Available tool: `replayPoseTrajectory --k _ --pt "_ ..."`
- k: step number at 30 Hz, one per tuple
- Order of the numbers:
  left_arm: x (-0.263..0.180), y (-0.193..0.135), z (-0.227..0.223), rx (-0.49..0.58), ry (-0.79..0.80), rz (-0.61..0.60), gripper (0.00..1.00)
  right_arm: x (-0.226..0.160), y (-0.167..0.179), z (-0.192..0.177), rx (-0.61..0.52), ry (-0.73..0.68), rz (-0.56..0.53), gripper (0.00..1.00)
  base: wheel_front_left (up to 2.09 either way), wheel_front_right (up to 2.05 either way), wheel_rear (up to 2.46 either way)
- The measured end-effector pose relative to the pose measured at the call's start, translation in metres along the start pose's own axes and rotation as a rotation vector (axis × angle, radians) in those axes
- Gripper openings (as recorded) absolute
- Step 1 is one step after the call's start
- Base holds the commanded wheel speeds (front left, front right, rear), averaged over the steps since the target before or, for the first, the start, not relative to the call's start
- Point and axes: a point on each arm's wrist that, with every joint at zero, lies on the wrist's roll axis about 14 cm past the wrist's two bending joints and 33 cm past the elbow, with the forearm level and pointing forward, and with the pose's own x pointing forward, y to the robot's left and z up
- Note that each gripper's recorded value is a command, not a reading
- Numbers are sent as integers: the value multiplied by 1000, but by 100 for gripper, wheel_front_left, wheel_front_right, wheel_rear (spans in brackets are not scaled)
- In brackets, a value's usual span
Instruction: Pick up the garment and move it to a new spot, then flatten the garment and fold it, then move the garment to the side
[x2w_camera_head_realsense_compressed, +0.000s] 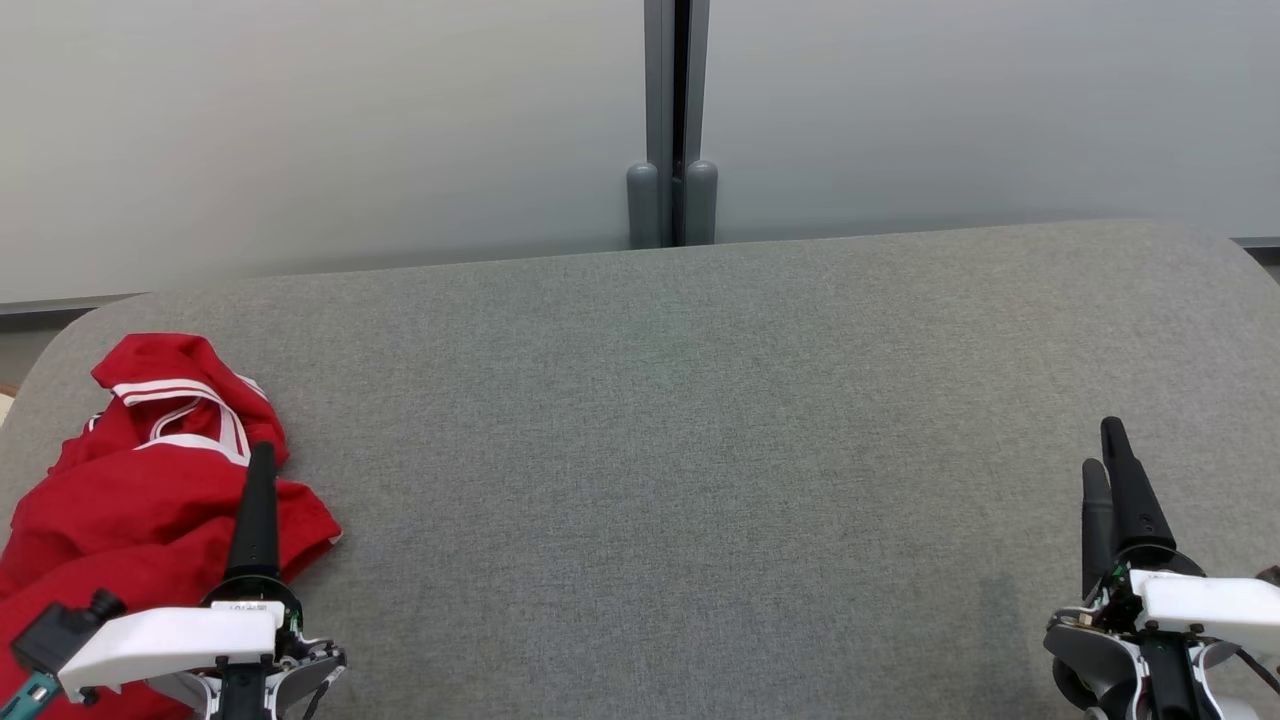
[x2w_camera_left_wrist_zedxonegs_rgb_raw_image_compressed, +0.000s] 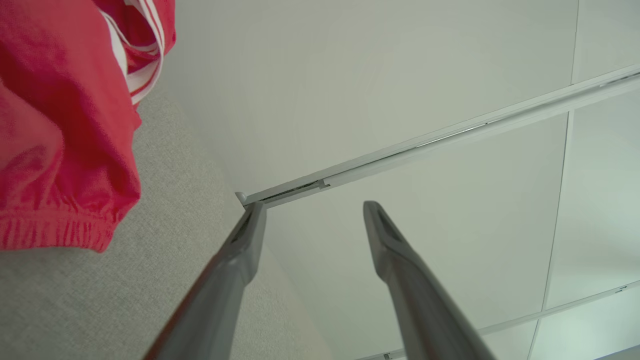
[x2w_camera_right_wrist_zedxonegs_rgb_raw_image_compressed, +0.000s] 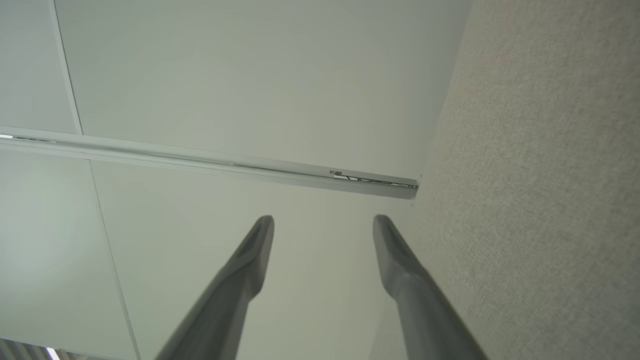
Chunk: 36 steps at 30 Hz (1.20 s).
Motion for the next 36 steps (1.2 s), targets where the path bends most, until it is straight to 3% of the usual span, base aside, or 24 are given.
replayPoseTrajectory --k 24,36 --pt "3 -19 -9 636 7 -69 100 6 28 -30 -630 64 129 100 0 0 0" --pt "3 -23 -16 816 8 -88 100 4 21 -42 -856 99 146 100 0 0 0"
